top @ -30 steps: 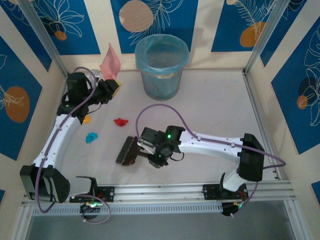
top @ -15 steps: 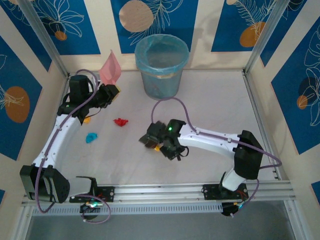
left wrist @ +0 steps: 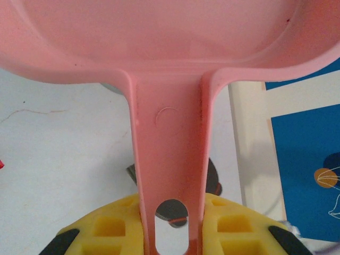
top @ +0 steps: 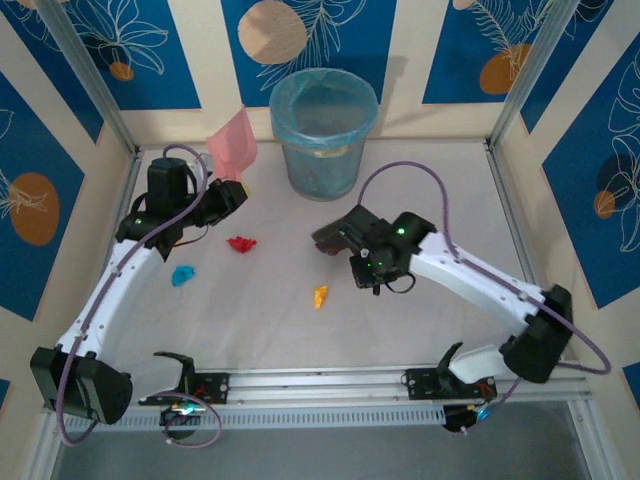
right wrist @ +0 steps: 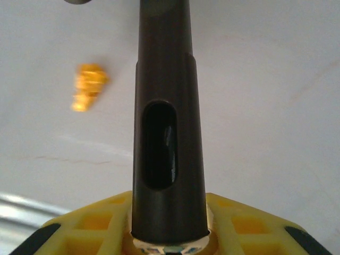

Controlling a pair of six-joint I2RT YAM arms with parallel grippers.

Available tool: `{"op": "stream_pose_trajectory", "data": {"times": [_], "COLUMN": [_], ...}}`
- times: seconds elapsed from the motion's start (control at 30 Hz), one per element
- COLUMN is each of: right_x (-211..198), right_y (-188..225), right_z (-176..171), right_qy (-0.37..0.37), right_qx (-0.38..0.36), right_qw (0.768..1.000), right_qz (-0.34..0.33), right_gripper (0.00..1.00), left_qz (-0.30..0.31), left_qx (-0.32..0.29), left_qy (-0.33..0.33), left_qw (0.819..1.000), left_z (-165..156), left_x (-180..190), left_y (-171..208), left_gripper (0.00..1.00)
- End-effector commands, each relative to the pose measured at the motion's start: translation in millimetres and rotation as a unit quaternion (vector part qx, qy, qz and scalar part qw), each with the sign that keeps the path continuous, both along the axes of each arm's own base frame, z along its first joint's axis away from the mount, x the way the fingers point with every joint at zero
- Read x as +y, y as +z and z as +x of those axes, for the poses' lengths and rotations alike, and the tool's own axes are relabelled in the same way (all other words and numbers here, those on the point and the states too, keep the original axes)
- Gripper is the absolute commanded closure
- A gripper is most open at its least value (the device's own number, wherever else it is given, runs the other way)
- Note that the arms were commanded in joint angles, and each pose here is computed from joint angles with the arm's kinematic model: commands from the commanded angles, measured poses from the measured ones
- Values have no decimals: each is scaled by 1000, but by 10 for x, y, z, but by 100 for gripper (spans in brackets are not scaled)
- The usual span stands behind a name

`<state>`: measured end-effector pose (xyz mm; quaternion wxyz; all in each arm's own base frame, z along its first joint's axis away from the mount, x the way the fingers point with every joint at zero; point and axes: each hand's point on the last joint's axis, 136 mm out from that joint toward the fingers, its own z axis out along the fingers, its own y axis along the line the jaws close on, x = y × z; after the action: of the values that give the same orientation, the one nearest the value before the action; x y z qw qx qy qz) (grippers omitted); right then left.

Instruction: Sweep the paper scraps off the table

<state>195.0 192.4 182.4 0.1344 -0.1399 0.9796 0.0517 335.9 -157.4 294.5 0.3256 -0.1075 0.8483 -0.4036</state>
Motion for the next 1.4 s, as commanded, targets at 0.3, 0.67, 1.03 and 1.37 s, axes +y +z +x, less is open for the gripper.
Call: {"op": "stream_pose_trajectory", "data": {"times": [0.3,0.67,1.03,1.37], "right_x": [481,483,261,273], "right_y": [597,371,-187,-287], "right_z": [-1000,-1560,-866,-240], "right_qy": [134,72,-108,-230], "right_qx": [160,387,346,318], "right_qw": [949,871,900,870], "right_qz": [234,296,242,298], "right_gripper": [100,100,100,100], "left_qz": [27,28,53,85], "left_qx": [-23,-20,-27,-22], "left_qy": [-13,-28,-36,-68], "left_qw": [999,999,998,994], "left_z": [39,120,38,-126], "left_x": [-57,-191,-184,-223], "left_y": [38,-2,-30,-120], "left_gripper": [100,100,100,100]}}
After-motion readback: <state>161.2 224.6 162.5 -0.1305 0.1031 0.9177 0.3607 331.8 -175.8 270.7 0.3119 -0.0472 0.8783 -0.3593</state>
